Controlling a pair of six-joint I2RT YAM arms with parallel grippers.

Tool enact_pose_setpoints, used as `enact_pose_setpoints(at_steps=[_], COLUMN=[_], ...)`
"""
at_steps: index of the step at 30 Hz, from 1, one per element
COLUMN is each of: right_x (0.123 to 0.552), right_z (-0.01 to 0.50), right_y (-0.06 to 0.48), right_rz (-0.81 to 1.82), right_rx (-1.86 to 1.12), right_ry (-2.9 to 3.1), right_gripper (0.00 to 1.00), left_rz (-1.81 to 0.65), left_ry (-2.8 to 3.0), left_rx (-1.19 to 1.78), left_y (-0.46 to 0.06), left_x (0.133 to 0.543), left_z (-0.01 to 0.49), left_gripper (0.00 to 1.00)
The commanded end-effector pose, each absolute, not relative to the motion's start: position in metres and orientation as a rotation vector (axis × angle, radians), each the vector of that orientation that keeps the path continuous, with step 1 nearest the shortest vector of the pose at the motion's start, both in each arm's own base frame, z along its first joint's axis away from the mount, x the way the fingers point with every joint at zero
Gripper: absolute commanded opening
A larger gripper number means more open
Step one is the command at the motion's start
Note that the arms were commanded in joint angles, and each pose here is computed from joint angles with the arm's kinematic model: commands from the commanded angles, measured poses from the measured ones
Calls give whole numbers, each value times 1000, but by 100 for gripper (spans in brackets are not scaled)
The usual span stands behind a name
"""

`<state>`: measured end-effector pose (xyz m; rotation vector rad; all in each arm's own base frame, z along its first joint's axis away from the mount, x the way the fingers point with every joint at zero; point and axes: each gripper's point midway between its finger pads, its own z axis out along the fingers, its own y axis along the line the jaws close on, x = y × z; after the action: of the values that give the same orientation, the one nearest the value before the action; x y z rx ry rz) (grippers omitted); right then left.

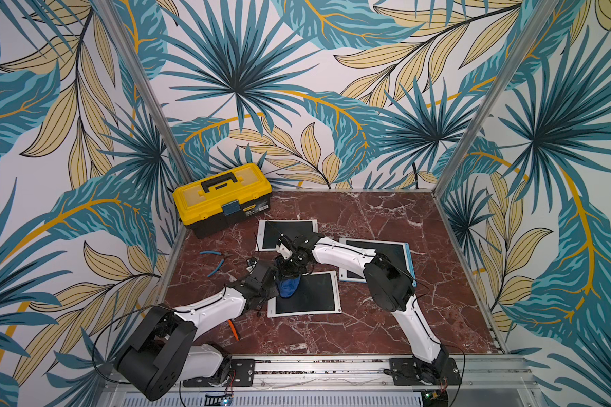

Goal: Wipe the drawing tablet
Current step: Wipe the dirt from the drawing tablet.

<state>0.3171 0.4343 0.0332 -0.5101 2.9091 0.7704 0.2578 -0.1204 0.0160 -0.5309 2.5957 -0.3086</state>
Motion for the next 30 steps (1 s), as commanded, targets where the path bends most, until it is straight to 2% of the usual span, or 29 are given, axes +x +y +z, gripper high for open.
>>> enact_pose_setpoints(at_steps=[1, 20, 30], right_x=[316, 274, 246], right_z=[13, 8, 16], right_y=[397, 265, 239], right_rz=[591, 436, 484], right_rx=[-489, -319, -261], right_ry=[2968, 3004, 3011], right_gripper=[4, 3, 3], left_rz=[-195, -198, -197], left_ry=[2827, 2824, 2825], left_rx=[-520, -515, -517], left_y=[-106, -109, -109], left_x=[206, 211, 210], left_z=[-25, -23, -24], left_gripper=[14, 14, 14])
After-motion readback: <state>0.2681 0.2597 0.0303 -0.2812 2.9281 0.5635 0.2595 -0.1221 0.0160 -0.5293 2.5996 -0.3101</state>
